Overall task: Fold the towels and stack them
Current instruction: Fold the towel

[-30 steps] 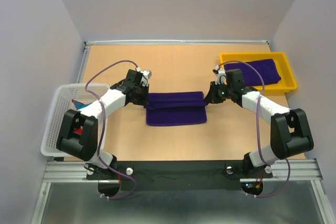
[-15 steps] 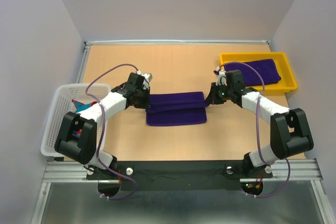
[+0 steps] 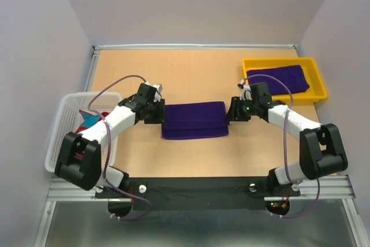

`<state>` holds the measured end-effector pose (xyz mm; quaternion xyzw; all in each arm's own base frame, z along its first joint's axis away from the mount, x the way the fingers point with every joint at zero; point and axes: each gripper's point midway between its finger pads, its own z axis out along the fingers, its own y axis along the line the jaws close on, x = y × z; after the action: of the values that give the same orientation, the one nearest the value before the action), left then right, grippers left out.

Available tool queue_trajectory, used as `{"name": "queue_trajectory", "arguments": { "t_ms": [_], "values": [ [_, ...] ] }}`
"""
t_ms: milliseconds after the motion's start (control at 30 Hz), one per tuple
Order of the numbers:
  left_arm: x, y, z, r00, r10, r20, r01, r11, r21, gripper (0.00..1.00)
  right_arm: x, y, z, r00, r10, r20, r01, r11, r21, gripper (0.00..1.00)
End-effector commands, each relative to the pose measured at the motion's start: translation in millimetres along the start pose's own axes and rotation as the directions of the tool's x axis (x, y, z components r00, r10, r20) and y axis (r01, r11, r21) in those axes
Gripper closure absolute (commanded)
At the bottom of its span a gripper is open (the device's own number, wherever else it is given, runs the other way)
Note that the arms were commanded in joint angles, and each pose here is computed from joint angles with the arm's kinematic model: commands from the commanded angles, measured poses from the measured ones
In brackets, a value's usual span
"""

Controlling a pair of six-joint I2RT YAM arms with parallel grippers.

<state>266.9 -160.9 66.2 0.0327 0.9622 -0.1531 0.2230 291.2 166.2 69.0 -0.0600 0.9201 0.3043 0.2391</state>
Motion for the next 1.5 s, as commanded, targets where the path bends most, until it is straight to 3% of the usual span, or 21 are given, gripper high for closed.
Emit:
{"name": "queue_trajectory", "arguments": {
  "t_ms": [0,33,67,100,267,433,500,667,900,1033,1167,1367,1467],
  "values": [
    [-5.3,-3.9,-27.4,0.996,-0.044,0.072,0.043,0.999,0.013,0.43,9.8,20.4,-19.3,1.0,0.024,-0.013,-0.025,0.997,-0.074,0.51],
    [-8.0,-4.3,-32.8,0.994,-0.051,0.095,0.05,0.999,0.014,0.38,9.4,24.5,-23.0,1.0,0.02,-0.008,-0.021,0.996,-0.087,0.5],
    [-14.9,-6.9,-44.9,0.988,-0.065,0.143,0.062,0.998,0.026,0.25,4.3,31.1,-30.1,1.0,0.008,0.016,-0.007,0.995,-0.101,0.5],
    [-19.6,-9.6,-51.9,0.983,-0.064,0.169,0.058,0.998,0.039,0.23,1.2,32.4,-30.9,1.0,0.009,0.023,-0.007,0.995,-0.101,0.49],
    [-57.4,-37.5,-82.7,0.945,-0.141,0.294,0.103,0.985,0.141,0.23,-34.7,45.6,-41.5,0.994,-0.005,0.107,0.015,0.995,-0.1,0.49],
    [-83.5,-62.2,-67.4,0.948,-0.122,0.295,0.078,0.984,0.158,0.23,-60.0,38.5,-27.8,0.991,0.032,0.131,-0.025,0.998,-0.056,0.51],
    [-88.7,-67.1,-49.4,0.956,-0.117,0.27,0.081,0.987,0.139,0.28,-62.6,36.3,-15.4,0.99,0.053,0.131,-0.047,0.998,-0.048,0.52],
    [-55.7,-81.9,-7.0,0.981,-0.09,0.169,0.072,0.992,0.108,0.37,-32.4,33.8,8.4,0.994,0.09,0.063,-0.087,0.995,-0.038,0.54],
    [35.8,-43.6,27.3,0.979,-0.195,0.06,0.193,0.98,0.047,0.53,35.8,20.8,16.3,0.988,0.154,-0.009,-0.154,0.988,-0.023,0.55],
    [56.4,-30.1,33.0,0.963,-0.265,0.056,0.263,0.964,0.034,0.6,65.3,7.3,12.8,0.983,0.184,-0.022,-0.183,0.983,0.015,0.55],
    [58.1,-25.8,28.4,0.956,-0.284,0.08,0.282,0.959,0.034,0.6,63.0,7.0,4.5,0.986,0.168,0.02,-0.168,0.986,0.021,0.55],
    [23.9,-36.0,-7.1,0.929,-0.308,0.206,0.295,0.951,0.091,0.39,35.2,10.4,-15.8,0.977,0.14,0.158,-0.15,0.987,0.053,0.54],
    [13.5,-25.7,-22.7,0.909,-0.315,0.274,0.313,0.948,0.053,0.36,28.7,2.9,-21.8,0.971,0.124,0.202,-0.147,0.984,0.103,0.54]
  ]
}}
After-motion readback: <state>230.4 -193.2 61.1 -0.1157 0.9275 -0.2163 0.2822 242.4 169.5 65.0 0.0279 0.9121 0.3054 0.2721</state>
